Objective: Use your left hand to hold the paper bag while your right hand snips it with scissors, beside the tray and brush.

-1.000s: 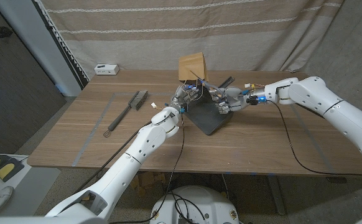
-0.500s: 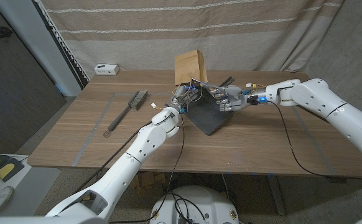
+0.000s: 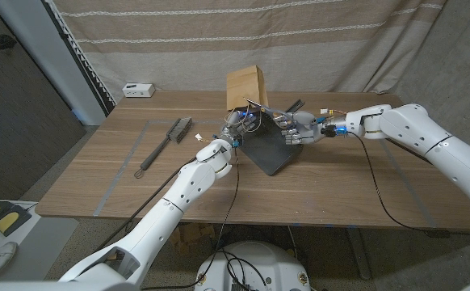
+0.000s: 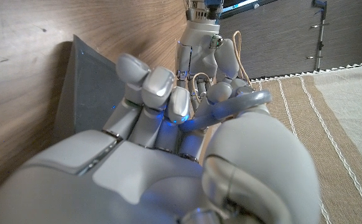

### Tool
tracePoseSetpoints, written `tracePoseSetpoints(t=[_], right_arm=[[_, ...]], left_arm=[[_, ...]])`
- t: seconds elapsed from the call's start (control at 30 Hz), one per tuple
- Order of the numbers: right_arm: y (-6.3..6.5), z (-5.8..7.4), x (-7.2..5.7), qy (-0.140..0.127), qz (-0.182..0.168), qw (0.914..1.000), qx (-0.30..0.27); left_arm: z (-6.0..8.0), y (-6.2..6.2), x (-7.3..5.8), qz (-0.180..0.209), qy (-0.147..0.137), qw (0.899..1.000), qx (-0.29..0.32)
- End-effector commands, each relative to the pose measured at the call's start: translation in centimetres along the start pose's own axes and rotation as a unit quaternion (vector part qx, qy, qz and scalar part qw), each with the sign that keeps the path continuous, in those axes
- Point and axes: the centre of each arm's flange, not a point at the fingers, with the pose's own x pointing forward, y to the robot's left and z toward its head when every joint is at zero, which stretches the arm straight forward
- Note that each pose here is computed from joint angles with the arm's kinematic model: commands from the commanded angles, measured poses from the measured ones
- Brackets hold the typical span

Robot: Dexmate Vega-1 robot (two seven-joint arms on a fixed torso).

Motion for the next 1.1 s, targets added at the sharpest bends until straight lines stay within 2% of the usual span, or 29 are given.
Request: tracePoseSetpoints(t=[0.03,0.23,0.4,0.57,0.9,1.1], right_arm=[[0.2,0.0,-0.2,-0.008,0.001,1.0,0.005],[0.6,0.0,-0.1,-0.006,0.007,0.9999,0.004],[1.1,0.1,0.3,-0.002,0.013,0.9999,0.003],[1.5,0.0,0.6,-0.003,0.012,0.9999,0.006],[2.3,-0.3,1.5,-0.006,0.013,0.9999,0.002],[2.8,-0.6,1.6,-0.008,0.006,0.9999,0.001]], left_arm=[[0.6,1.0,0.3,0.018,-0.017,1.0,-0.001],[0.9,1.5,0.6,0.025,-0.026,0.999,0.003],[0.9,1.6,1.5,0.032,-0.028,0.999,0.009],[0.8,2.5,2.0,0.035,-0.02,0.999,0.011],[1.2,4.1,2.7,0.03,-0.027,0.999,0.019],[1.3,4.5,2.9,0.027,-0.028,0.999,0.017]])
